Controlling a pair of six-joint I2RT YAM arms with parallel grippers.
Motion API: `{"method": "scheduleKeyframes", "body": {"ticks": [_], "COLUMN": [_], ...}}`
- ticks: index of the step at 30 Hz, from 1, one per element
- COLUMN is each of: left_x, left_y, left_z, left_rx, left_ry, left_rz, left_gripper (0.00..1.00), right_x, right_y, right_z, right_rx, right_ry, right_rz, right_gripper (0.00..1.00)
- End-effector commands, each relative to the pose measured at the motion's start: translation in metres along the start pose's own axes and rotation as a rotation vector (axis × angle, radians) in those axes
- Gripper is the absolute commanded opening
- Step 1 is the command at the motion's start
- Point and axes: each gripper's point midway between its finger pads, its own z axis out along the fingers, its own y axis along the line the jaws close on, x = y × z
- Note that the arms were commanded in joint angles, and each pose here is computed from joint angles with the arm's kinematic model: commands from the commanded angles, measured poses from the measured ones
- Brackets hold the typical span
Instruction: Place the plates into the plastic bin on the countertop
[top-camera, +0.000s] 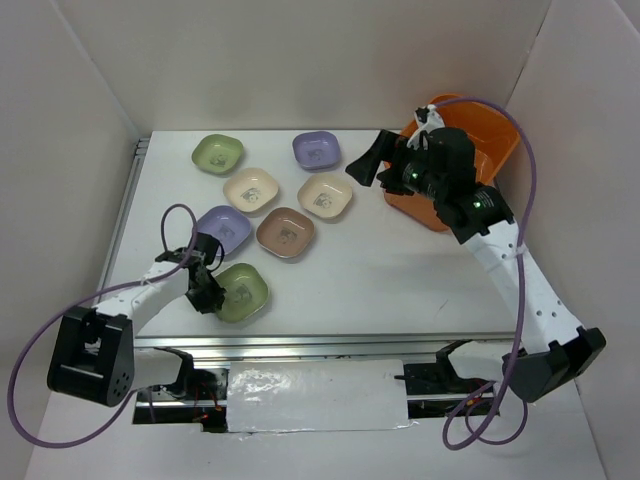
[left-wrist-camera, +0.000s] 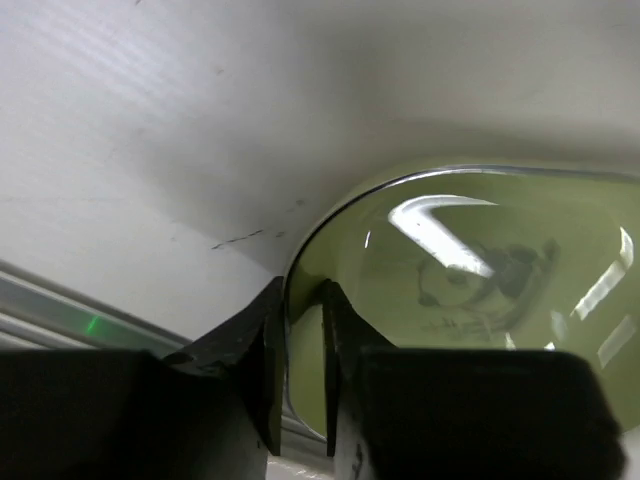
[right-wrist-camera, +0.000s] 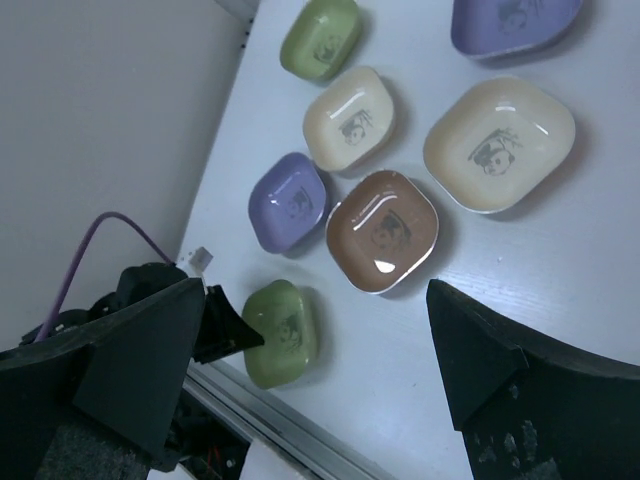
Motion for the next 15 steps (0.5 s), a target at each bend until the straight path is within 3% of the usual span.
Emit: {"method": "scheduleKeyframes", "body": {"ticks": [1, 2, 3, 7, 10, 15], "left_x": [-0.001, 0.0, 0.0, 0.001, 0.005, -0.001], "left_y": [-0.002, 0.0, 0.004, -0.002, -0.026, -0.063], "left_z": [0.005, 0.004, 0.0, -0.034, -0.081, -0.139], "left_rx": [0.01, 0.008, 0.006, 0.065, 0.209, 0.366], "left_ry": [-0.016, -0.018, -0.027, -0.076, -0.104, -0.136], "left_rz": [-0.034, -0.032, -0.027, 0.012, 0.066, 0.207], "left_gripper": [0.25, 0.07, 0.0, 0.0, 0.0, 0.0], "right_x": [-0.032, -0.032, -0.032, -0.019, 0.019, 0.103], "right_y": [0.021, 0.019, 0.019, 0.023, 0.045, 0.044], "right_z": [-0.029, -0.029, -0.03, -0.021, -0.004, 0.047], "right_rx": [-0.043, -0.036, -0.036, -0.073, -0.172, -0.145], "right_ry": [-0.105, -0.104, -0.108, -0.048, 0.106, 0.366], "right_rz": [-0.031, -0.033, -0.036, -0.055, -0.151, -0.256], "right_gripper": [1.0, 1.0, 1.0, 1.0, 1.0, 1.0]}}
